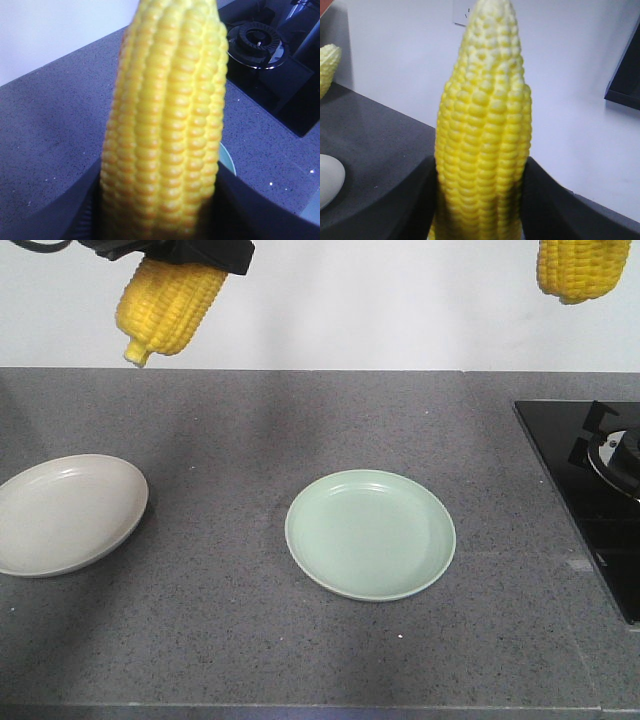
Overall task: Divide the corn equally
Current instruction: 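Drive the base closer to the counter, centering the pale green plate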
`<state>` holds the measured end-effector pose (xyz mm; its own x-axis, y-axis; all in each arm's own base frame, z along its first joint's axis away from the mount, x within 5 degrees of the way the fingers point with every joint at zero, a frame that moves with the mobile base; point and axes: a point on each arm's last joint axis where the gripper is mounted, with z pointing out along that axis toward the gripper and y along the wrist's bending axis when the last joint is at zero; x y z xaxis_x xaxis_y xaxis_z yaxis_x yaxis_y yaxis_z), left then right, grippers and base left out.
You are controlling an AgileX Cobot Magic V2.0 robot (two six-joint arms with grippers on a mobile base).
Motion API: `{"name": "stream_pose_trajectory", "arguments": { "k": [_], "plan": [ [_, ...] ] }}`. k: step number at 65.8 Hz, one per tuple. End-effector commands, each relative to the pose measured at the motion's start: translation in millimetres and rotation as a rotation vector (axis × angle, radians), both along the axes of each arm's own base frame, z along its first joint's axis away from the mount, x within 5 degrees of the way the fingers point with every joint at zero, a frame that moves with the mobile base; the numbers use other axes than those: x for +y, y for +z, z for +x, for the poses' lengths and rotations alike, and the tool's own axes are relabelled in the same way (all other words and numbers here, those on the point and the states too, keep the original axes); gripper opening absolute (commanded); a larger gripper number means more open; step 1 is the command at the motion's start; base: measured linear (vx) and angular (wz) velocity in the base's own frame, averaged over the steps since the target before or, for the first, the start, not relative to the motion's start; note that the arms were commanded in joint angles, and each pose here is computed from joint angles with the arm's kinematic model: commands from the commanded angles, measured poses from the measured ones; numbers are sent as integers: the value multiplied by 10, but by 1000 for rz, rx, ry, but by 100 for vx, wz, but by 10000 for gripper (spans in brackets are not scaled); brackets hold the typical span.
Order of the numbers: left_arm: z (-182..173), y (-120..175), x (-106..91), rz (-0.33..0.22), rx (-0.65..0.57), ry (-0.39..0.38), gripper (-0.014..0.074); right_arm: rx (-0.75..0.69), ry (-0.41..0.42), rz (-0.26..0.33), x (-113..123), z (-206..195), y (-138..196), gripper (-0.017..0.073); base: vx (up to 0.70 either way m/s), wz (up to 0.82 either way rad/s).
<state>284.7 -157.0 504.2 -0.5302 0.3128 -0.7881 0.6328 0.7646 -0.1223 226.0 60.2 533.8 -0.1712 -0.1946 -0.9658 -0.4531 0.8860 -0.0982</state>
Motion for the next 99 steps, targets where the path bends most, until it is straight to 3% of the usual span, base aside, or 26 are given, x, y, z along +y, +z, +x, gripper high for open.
{"name": "stream_pose_trajectory", "arguments": {
  "k": [1, 99],
  "plan": [
    [-161, 224, 57, -65, -72, 0, -6, -111, -21, 43, -36, -102, 192, -6, 5, 0],
    [-161, 224, 57, -65, -72, 0, -6, -111, -21, 43, -36, -102, 192, -6, 3, -2]
  ]
}}
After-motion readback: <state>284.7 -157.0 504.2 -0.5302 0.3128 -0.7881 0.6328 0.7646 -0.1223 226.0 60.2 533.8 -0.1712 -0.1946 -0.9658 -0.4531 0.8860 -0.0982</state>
